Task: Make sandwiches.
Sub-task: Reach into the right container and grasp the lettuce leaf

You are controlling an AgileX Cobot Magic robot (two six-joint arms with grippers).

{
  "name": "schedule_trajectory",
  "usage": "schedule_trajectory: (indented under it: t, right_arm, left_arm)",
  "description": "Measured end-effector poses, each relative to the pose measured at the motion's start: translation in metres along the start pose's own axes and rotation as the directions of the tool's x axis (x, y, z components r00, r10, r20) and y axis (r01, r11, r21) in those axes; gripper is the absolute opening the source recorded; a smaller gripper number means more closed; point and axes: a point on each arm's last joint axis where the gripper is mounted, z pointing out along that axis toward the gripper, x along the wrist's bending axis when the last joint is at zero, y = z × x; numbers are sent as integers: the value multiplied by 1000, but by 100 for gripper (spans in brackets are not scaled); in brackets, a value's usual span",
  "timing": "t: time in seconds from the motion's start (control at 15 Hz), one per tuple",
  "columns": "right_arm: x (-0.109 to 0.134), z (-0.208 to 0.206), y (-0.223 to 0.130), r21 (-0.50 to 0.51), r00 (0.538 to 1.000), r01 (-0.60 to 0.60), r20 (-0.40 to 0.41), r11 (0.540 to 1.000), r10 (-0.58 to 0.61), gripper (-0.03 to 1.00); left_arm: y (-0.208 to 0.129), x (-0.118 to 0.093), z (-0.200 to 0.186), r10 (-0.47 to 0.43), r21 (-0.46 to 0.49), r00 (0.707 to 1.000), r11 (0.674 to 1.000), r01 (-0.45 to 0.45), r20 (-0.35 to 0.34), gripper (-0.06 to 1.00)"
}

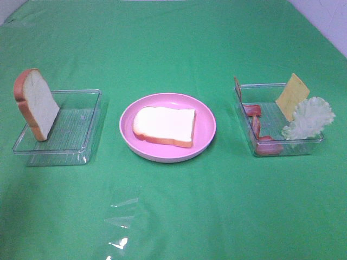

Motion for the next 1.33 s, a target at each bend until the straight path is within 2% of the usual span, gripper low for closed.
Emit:
schedule_trajectory:
  t: [0.2,0.33,0.4,0.53,0.6,0.73,0.87,1.0,1.13,1.2,1.33]
  right_arm:
    - [0,0,0,0,1000,0,0,1000,0,98]
    - [0,0,0,0,1000,0,0,1000,0,98]
    - [0,0,0,0,1000,0,0,1000,0,98]
    - [0,0,0,0,1000,0,0,1000,0,98]
    - [0,0,0,0,1000,0,0,1000,0,98]
    - [0,0,0,0,1000,0,0,1000,0,98]
    - [0,0,0,0,1000,0,0,1000,0,98]
    - [0,0,0,0,1000,0,0,1000,0,98]
    - [0,0,0,0,1000,0,0,1000,0,98]
    - [0,0,0,0,1000,0,0,1000,0,98]
    - [0,0,0,0,1000,0,0,1000,0,98]
  left_arm:
    - [-58,11,-5,-19,-155,999,988,24,35,99]
    - [-94,18,-11,-22,-297,997,954,41,68,99]
    - [-116,22,-16,-17,-406,996,912,53,91,99]
    - [-138,27,-28,16,-544,995,838,43,103,99]
    - [-145,29,-34,33,-596,994,802,38,107,99]
    - [-156,29,-41,67,-653,990,757,29,122,99]
    - [-160,25,-43,123,-664,982,747,5,146,99]
    - [-163,20,-42,182,-653,968,757,-27,171,99]
    - [-168,13,-40,278,-625,942,774,-104,187,99]
    - [-173,11,-32,328,-578,926,799,-166,188,99]
    - [-173,11,-32,331,-579,925,798,-169,186,99]
